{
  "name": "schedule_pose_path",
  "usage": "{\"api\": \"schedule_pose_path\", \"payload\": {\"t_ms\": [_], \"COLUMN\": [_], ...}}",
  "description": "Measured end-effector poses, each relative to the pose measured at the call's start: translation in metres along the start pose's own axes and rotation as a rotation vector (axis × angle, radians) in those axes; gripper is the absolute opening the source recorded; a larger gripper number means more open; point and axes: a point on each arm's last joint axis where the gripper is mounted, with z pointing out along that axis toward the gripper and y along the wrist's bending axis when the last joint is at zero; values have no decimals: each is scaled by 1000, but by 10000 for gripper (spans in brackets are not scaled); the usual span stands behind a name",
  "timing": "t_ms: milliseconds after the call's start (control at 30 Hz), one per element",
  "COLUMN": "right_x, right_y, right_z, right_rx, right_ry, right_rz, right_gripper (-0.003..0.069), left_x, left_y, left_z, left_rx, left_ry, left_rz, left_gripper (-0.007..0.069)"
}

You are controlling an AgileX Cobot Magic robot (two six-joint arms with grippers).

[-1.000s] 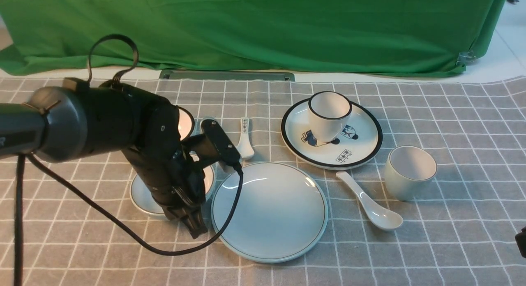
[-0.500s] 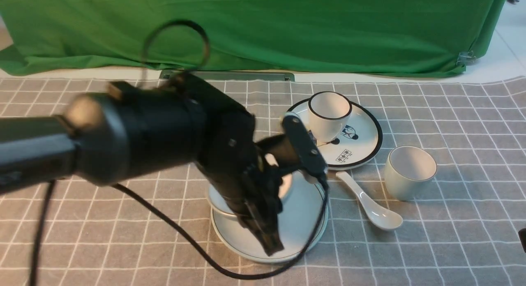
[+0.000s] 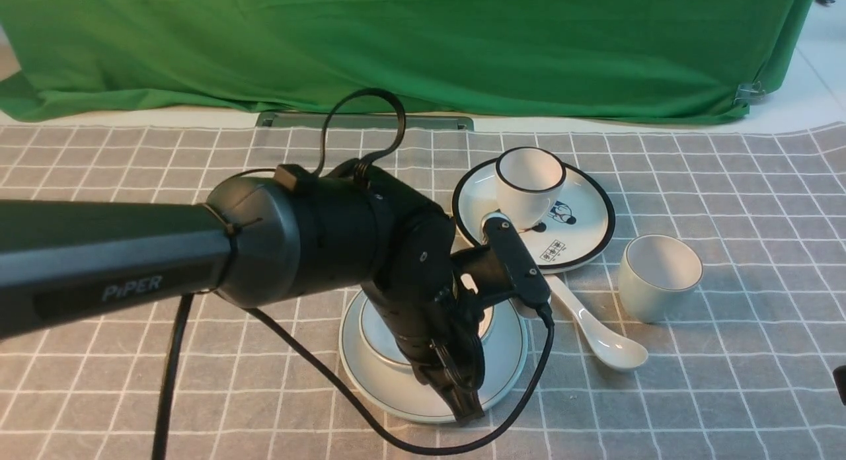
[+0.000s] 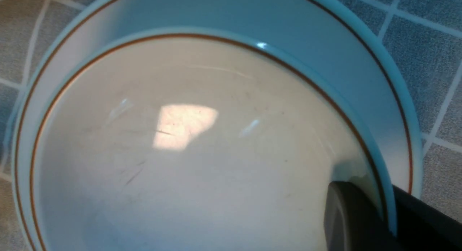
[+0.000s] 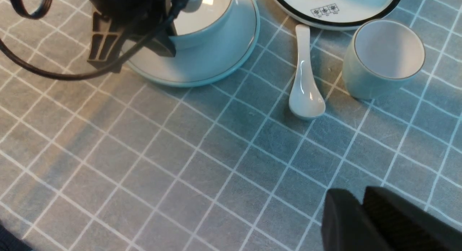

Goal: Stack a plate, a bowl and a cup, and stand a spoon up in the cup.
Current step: Use the left arm to put the blue rice bowl into the blue large plate in the middle, then use the right arm to grab a blue teacup

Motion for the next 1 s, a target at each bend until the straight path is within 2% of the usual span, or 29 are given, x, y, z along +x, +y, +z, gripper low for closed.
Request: {"api": "schedule_pose_path", "payload": {"t_ms": [100, 167, 233, 300, 400, 500, 567, 633, 733, 800, 833, 867, 900, 967, 1000], "right_x": [0, 0, -1, -3, -7, -23, -33, -51, -71, -87, -90, -91, -97, -99, -101], "right_y": [0, 0, 0, -1, -3, -9, -13, -20, -28, -34, -35, -36, -40, -43, -47], "right_z": [0, 0, 3, 8, 19, 45, 58, 80, 107, 134, 140, 143, 163, 177, 195], "right_rx": [1, -3, -2, -7, -16, -20, -14, -2, 10, 9, 9, 9, 13, 22, 36], "right_ry": [-1, -1, 14, 49, 122, 230, 264, 311, 359, 396, 406, 409, 441, 461, 475], "right_rz": [14, 36, 74, 92, 115, 124, 122, 113, 102, 94, 92, 91, 80, 69, 51], "right_gripper": [154, 202, 313, 372, 405, 417, 420, 421, 421, 421, 421, 421, 423, 423, 424], "left_x": [0, -1, -1, -1, -1, -7, -11, -11, -3, 17, 25, 27, 47, 58, 76], "left_y": [-3, -5, -5, -5, -6, -7, -7, -10, -17, -30, -34, -35, -46, -51, -61], "left_z": [0, 0, 0, 0, -4, -36, -59, -102, -149, -196, -206, -208, -222, -231, -239], "left_rx": [28, 50, 57, 57, 56, 53, 39, 4, -36, -83, -94, -97, -117, -127, -141], "left_ry": [-4, -9, -11, -10, -14, -66, -117, -219, -341, -488, -522, -530, -591, -626, -681], "left_rz": [9, 5, 13, 14, 15, -17, -67, -119, -169, -202, -206, -207, -221, -228, -245], "left_gripper": [64, 97, 181, 254, 320, 419, 430, 406, 305, 157, 111, 101, 37, 27, 11]}}
